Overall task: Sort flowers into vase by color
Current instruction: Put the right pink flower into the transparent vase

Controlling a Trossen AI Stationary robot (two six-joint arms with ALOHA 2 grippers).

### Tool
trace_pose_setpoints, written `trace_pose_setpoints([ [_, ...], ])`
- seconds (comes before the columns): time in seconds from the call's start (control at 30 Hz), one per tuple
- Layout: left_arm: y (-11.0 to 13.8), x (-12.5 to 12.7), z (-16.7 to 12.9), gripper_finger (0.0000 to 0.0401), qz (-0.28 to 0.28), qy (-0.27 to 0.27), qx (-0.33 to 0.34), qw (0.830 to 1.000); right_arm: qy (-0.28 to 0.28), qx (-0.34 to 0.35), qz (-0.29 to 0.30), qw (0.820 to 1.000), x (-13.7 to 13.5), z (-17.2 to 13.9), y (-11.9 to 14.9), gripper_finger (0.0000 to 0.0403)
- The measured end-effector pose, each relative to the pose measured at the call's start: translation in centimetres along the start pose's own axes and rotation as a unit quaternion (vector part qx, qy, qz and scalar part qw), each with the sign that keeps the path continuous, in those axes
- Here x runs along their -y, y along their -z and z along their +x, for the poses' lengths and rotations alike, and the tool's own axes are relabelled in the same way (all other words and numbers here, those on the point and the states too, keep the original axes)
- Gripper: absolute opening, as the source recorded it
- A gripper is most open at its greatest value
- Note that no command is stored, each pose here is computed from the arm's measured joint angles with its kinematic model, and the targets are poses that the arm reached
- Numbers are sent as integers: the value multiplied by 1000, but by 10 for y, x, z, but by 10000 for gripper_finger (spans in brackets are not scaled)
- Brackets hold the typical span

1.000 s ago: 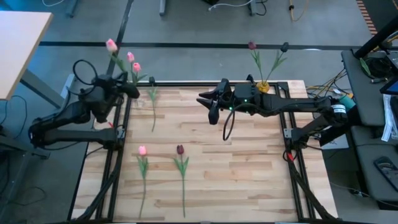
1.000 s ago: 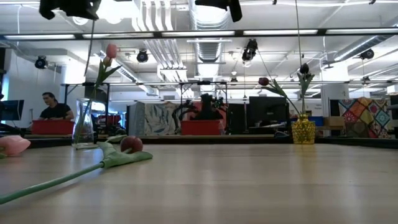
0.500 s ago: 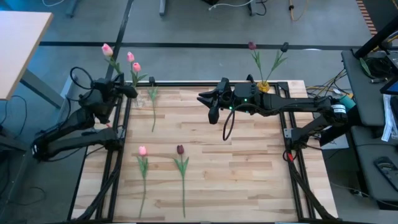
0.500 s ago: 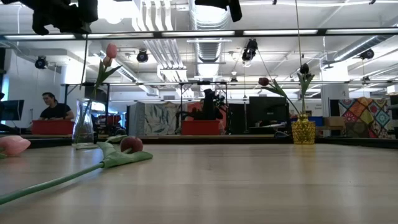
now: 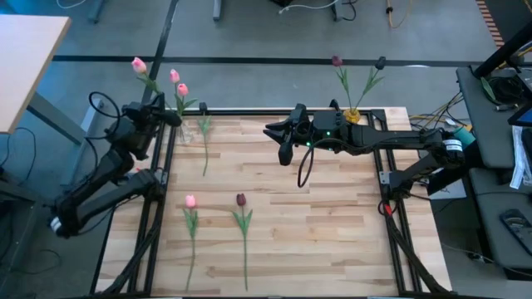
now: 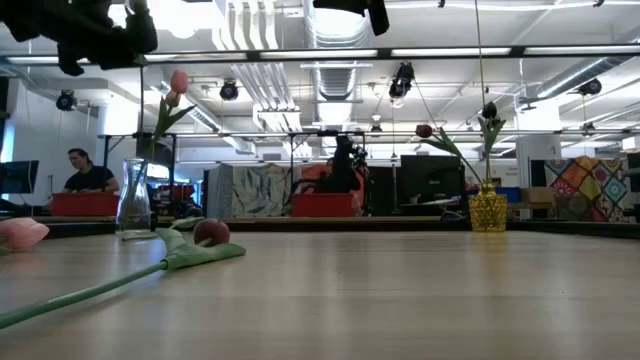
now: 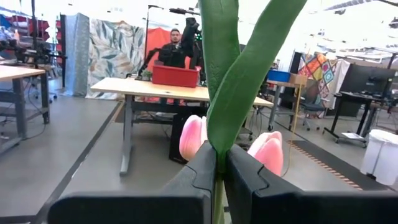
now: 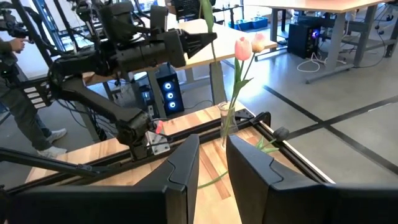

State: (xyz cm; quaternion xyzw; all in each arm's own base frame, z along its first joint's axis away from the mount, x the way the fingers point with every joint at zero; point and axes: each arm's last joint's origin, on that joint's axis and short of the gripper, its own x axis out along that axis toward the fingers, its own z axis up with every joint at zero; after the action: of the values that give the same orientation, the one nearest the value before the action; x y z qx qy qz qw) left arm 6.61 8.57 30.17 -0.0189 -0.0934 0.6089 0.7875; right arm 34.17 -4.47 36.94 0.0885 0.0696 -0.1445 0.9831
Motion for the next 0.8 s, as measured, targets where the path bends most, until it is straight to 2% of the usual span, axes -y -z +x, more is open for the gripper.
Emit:
trace_pose_setpoints([
  [0.17,10,-6,6,0,-1,-11,-8,1000,0,0,3,1000,0,0,0,73],
  [0.47,28,-8,14,4,28,-29,-74,996,0,0,13,1000,0,0,0,73],
  [0.67,31,-7,15,44,27,-22,-87,996,0,0,14,1000,0,0,0,73],
  [0.8,37,-8,13,77,26,-11,-119,993,-1,0,25,1000,0,0,0,73],
])
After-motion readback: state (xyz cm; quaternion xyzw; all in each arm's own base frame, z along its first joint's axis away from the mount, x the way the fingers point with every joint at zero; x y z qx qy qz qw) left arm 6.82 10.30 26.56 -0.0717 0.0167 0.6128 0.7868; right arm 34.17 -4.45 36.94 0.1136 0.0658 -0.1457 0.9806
